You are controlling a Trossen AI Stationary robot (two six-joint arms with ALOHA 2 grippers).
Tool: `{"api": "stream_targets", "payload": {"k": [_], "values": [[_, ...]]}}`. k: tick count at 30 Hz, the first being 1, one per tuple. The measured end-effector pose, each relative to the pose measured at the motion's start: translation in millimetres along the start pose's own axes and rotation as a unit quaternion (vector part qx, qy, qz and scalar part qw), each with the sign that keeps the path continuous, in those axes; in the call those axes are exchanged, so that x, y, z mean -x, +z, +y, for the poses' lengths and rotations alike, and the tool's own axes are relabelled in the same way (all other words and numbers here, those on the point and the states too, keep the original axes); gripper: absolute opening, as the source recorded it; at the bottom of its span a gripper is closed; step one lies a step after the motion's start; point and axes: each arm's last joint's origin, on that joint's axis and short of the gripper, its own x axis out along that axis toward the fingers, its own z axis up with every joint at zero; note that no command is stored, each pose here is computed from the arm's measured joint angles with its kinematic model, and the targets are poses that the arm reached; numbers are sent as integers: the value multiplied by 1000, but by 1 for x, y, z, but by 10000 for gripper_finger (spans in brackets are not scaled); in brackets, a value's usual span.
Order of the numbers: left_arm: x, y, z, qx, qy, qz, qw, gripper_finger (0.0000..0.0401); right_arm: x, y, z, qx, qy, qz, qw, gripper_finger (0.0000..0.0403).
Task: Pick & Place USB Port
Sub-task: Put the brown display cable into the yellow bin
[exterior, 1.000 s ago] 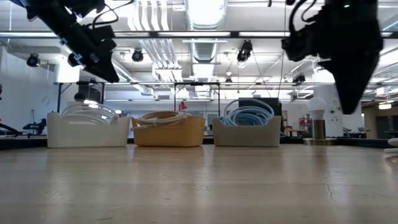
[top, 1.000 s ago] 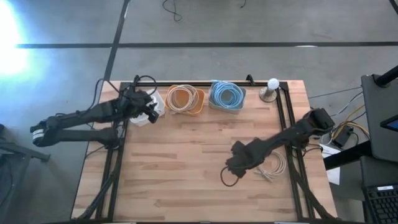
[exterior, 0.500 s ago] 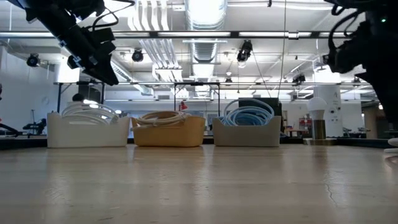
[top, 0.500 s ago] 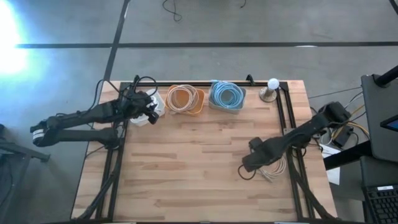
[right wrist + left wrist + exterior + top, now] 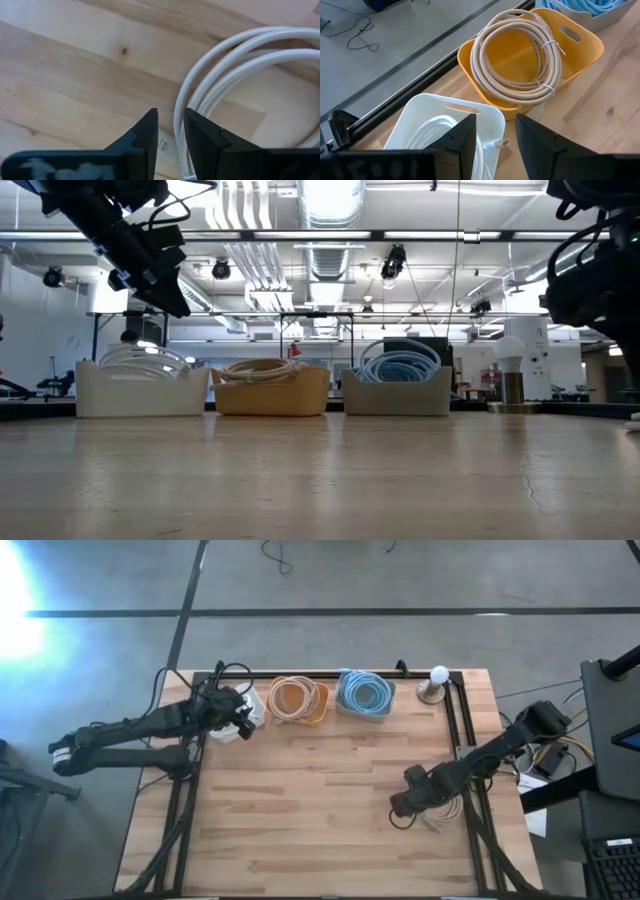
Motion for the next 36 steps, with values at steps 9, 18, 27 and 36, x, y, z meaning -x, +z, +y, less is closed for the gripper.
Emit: {"api": "stream_targets", "payload": {"k": [9, 18, 27, 36], "values": [[0, 0, 0, 3, 0, 0, 1000, 140, 10, -2, 9, 27, 17, 0, 999, 89], [0, 0, 0, 2, 0, 0, 1000, 140, 7, 0, 3, 14, -19, -6, 1000, 102], [0, 0, 0, 2, 0, 0, 1000, 140, 3, 0, -3, -7, -35, -6, 999, 98], [0, 0, 0, 2, 0, 0, 1000, 140, -14, 1, -18, -46, -62, 23, 997, 98]]}}
